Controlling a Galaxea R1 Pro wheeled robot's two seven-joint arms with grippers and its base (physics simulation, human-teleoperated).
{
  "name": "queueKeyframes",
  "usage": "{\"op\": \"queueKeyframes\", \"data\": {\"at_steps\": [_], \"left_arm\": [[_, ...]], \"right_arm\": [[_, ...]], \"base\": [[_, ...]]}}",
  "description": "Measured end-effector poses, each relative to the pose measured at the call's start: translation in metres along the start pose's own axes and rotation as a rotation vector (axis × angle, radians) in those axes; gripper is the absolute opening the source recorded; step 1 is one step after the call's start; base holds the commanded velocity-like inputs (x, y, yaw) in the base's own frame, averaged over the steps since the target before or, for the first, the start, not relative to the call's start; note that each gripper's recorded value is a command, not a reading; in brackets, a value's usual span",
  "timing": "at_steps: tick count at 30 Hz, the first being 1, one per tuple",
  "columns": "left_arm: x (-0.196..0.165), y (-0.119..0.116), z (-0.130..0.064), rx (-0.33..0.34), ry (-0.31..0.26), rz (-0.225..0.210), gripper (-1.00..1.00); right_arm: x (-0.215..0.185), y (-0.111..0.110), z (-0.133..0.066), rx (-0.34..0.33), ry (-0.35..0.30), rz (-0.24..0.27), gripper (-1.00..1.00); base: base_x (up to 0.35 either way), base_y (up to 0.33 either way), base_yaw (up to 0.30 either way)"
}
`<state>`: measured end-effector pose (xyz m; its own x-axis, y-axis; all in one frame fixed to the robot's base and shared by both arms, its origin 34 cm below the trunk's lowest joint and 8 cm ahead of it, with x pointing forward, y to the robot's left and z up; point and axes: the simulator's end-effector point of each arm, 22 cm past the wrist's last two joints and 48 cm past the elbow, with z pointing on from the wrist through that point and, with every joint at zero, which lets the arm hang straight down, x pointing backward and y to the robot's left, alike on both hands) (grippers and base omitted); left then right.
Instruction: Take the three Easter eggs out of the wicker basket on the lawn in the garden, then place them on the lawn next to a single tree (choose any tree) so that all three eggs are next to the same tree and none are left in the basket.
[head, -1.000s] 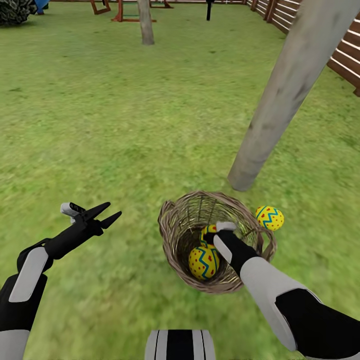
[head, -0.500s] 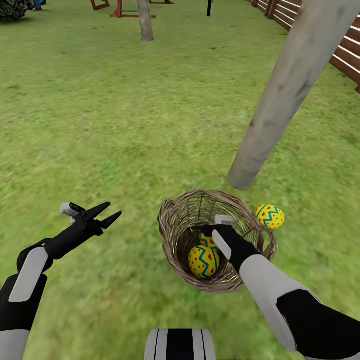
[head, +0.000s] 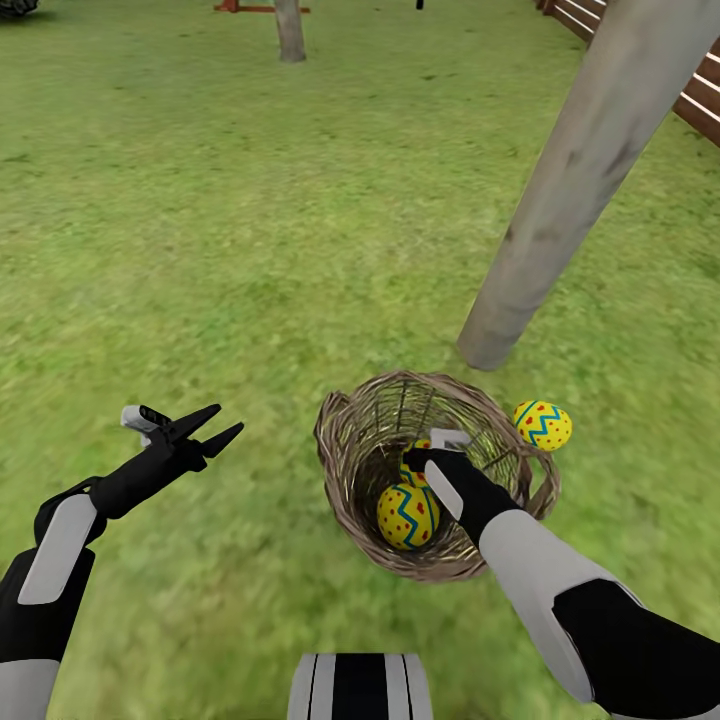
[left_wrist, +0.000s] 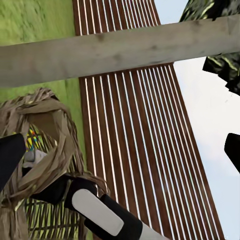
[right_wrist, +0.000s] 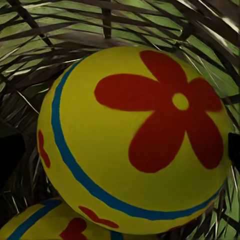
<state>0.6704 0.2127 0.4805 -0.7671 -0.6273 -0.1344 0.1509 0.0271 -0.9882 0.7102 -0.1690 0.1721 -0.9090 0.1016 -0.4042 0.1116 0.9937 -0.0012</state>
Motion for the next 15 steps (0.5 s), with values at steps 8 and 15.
{"op": "queueKeyframes", "data": {"at_steps": [8, 15], "left_arm": [[0.001, 0.009, -0.001, -0.010, -0.003, -0.015, 1.00], [0.003, 0.019, -0.002, -0.018, -0.003, -0.028, 1.00]], "right_arm": [[0.008, 0.000, 0.006, 0.001, 0.015, -0.002, 1.00], [0.015, -0.003, 0.013, 0.012, 0.026, -0.021, -1.00]], "base": [[0.000, 0.000, 0.000], [0.000, 0.000, 0.000]]}}
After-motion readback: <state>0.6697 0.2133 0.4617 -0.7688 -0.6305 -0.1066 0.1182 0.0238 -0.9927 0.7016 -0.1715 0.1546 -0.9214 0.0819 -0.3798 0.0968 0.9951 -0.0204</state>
